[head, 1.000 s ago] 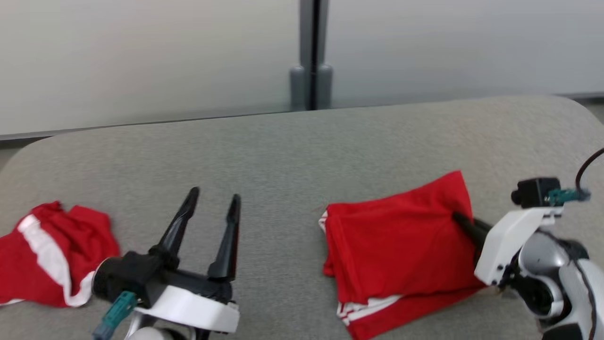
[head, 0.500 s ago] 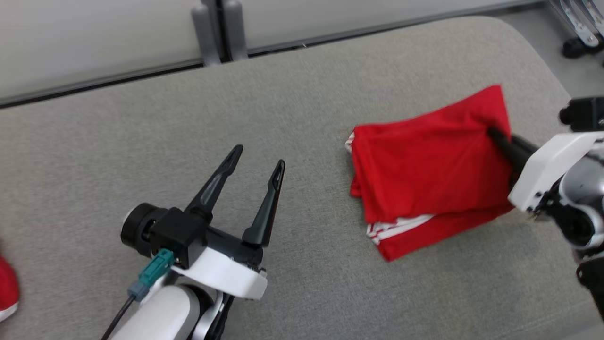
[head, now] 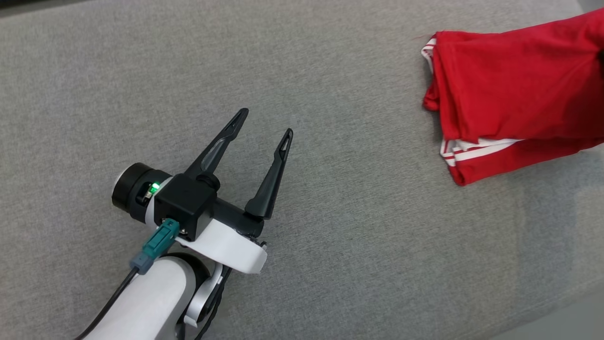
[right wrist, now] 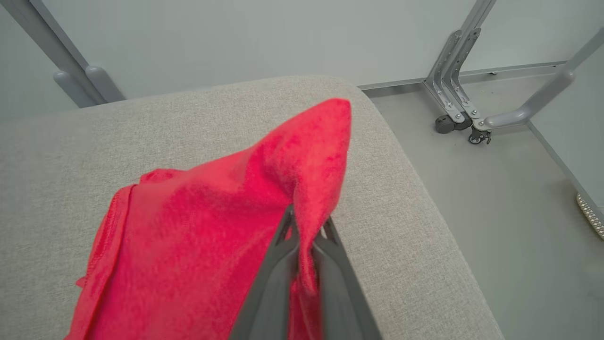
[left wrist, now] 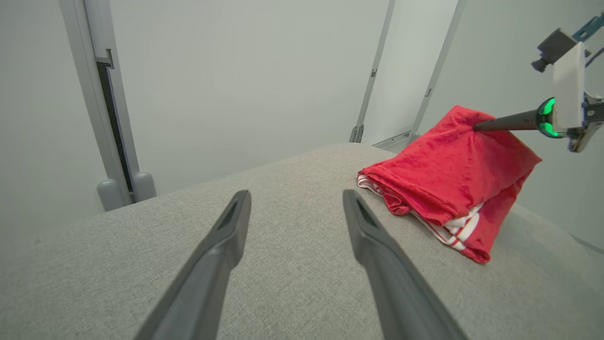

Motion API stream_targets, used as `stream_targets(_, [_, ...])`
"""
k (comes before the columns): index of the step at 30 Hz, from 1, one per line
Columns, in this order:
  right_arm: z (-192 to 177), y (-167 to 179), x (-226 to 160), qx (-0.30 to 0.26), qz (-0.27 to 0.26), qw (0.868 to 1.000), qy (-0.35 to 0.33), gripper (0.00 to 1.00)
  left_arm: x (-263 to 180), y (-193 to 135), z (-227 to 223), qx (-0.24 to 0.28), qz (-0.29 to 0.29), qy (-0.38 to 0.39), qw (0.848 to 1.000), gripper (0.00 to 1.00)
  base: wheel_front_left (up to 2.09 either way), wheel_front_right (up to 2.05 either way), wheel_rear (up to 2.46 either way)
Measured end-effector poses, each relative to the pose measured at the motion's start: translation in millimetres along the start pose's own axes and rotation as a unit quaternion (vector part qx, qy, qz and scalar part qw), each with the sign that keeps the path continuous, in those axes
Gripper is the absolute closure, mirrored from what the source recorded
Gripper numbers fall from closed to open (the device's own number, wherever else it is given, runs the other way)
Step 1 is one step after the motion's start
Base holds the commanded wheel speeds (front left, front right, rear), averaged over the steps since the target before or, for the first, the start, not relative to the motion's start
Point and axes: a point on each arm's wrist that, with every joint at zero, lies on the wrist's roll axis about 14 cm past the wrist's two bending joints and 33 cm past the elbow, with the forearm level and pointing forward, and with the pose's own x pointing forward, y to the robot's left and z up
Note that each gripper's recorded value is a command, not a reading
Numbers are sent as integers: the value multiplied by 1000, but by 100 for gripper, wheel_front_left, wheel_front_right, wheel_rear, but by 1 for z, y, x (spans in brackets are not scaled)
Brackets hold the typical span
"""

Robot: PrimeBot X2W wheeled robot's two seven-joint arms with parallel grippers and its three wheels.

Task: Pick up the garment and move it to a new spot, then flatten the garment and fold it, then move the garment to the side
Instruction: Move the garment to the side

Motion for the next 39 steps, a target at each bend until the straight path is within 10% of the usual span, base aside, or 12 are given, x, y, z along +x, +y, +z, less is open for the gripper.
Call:
stream_targets(3, [-2, -7, 14, -20, -17, 1000, 6, 60, -1, 9, -6, -2, 10, 6, 1000, 0, 0, 0, 0])
stream_targets(5, [2, -9, 22, -33, -25, 999, -2, 0, -3, 15, -8, -2, 18, 9, 1000, 0, 0, 0, 0])
stream_targets(25, [93, 66, -46, -41, 69, 963, -259, 0, -82, 51, 70, 46, 154, -74, 984, 0, 0, 0, 0])
stream_targets(39, [46, 147, -132, 14, 186, 934, -304, 0, -197, 71, 111, 81, 292, -118, 945, 0, 0, 0, 0])
